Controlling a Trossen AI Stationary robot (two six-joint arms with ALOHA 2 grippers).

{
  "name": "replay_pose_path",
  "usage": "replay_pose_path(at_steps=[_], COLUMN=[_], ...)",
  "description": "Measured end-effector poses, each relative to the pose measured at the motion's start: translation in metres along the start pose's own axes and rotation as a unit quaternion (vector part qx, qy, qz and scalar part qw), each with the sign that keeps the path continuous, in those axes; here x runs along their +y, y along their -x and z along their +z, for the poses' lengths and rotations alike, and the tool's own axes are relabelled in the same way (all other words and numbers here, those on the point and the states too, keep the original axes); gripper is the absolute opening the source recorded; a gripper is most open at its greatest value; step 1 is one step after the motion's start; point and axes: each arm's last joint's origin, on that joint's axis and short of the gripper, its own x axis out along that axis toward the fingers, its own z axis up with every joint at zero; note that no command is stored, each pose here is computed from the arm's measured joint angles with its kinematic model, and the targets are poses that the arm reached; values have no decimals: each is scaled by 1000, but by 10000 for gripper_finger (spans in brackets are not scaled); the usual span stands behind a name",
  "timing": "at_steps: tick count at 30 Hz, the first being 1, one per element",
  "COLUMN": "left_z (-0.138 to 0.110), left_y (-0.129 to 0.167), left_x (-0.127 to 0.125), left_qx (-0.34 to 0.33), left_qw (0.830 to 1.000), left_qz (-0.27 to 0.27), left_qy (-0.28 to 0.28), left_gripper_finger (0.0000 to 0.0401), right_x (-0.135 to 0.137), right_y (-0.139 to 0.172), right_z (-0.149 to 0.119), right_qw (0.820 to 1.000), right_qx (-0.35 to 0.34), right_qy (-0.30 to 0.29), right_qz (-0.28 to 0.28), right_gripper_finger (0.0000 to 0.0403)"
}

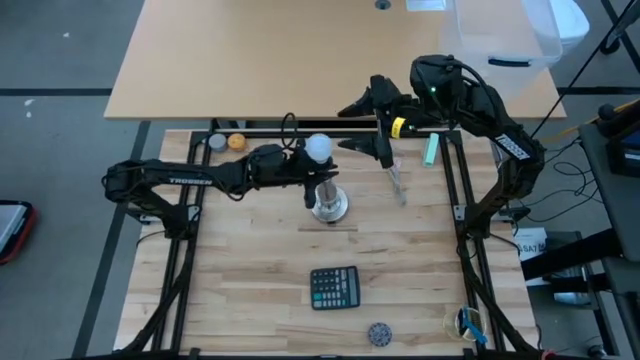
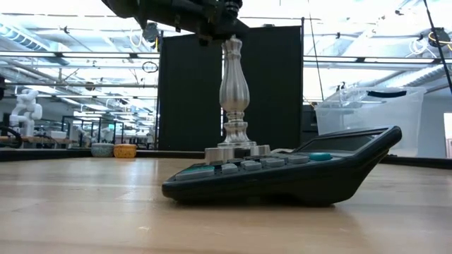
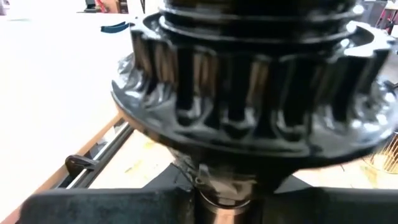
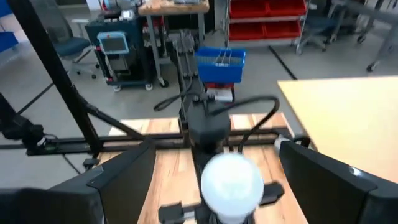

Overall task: Screw lightbulb
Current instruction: Remove the light bulb from the lamp

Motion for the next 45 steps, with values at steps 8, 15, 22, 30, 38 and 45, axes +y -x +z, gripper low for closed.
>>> replay_pose_path(at_steps=[8,15,22,30,38,45], left_z=[-4,-7,-3,7,11,11], left_y=[0,-1,-11,-32,-42,-42], left_x=[4,5,4,5,5,8], left_qx=[17,28,58,112,122,122], left_qw=[1000,999,997,993,991,991], left_qz=[-3,-20,-38,-43,-53,-57], left_qy=[9,15,13,7,1,0], left_gripper_finger=[63,63,63,63,63,63], right_x=[4,-2,-6,-2,-2,-4], right_y=[6,-11,-15,2,5,5], right_z=[-4,-5,-6,-8,-19,-22], right_qw=[999,999,999,998,992,989], right_qx=[28,33,36,56,114,131], right_qy=[-19,-31,-4,-7,-22,-9], right_qz=[40,20,-11,-20,-42,-70], right_gripper_finger=[336,336,336,336,336,336])
